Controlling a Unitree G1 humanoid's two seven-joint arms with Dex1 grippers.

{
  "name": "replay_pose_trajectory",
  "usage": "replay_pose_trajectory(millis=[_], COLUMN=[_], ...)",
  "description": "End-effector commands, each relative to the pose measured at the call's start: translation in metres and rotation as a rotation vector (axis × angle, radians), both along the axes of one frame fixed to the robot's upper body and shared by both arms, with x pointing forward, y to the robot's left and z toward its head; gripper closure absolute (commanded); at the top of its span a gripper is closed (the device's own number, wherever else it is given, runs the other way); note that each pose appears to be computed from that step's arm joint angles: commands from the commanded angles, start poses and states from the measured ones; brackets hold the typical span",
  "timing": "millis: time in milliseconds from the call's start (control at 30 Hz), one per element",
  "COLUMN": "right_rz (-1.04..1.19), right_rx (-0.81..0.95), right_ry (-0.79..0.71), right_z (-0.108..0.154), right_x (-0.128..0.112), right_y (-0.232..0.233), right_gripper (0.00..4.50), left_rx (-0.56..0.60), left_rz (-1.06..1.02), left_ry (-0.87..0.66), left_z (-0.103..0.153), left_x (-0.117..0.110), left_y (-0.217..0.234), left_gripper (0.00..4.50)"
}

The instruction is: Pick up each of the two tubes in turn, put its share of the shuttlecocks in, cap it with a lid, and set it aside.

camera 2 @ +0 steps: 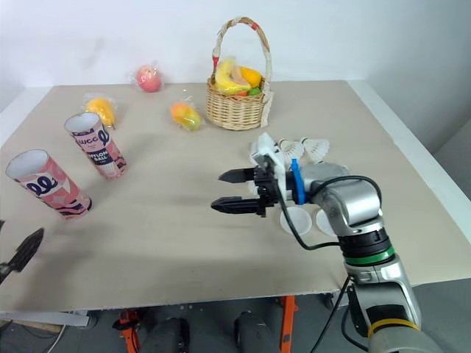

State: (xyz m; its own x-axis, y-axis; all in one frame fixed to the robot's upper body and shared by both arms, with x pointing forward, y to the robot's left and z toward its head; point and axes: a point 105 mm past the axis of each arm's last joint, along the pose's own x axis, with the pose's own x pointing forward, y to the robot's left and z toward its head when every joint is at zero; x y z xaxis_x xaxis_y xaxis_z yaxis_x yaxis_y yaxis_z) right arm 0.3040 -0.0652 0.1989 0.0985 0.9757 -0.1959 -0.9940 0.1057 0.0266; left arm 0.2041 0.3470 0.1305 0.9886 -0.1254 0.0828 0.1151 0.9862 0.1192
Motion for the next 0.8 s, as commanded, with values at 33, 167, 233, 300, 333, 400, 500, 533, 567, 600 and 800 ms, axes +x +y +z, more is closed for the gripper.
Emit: replay_pose_trajectory(millis=[33,167,233,300,333,400,500,533,567,600,800], right_rz=[-0.042,-0.063,-0.067,-0.078,-0.084,-0.094,-0.105,-0.108,-0.11,-0.114,-0.155], right_rx=[0.006,0.007,0.011,0.016,0.015,0.017,0.028,0.031,0.034,0.039,0.04], right_ry=[-0.111,-0.135,-0.141,-0.144,-0.146,-0.15,-0.148,-0.146,-0.146,-0.144,-0.145], right_z=[0.011,0.009,0.01,0.01,0.01,0.011,0.012,0.012,0.013,0.013,0.013], right_x=[0.003,0.002,0.0,-0.002,-0.003,-0.004,-0.008,-0.009,-0.01,-0.011,-0.011], right_y=[0.009,0.009,0.007,0.005,0.004,0.002,0.0,0.0,-0.001,-0.001,-0.005], right_gripper=[0.11,0.11,0.11,0.11,0.11,0.11,0.11,0.11,0.11,0.11,0.11], left_rx=[-0.062,-0.125,-0.132,-0.14,-0.133,-0.121,-0.107,-0.104,-0.098,-0.09,-0.048], left_rz=[-0.032,-0.069,-0.075,-0.078,-0.088,-0.112,-0.128,-0.131,-0.136,-0.145,-0.158], left_ry=[-0.032,-0.054,-0.064,-0.068,-0.056,-0.039,-0.031,-0.031,-0.03,-0.029,-0.019], left_z=[0.0,0.0,0.002,0.004,0.0,-0.003,-0.002,-0.002,-0.001,0.0,0.005], left_x=[0.02,0.049,0.059,0.068,0.073,0.082,0.094,0.097,0.099,0.102,0.111], left_y=[0.005,0.006,0.008,0.01,0.011,0.01,0.009,0.009,0.009,0.008,0.009], left_gripper=[0.0,0.0,0.0,0.0,0.0,0.0,0.0,0.0,0.0,0.0,0.0])
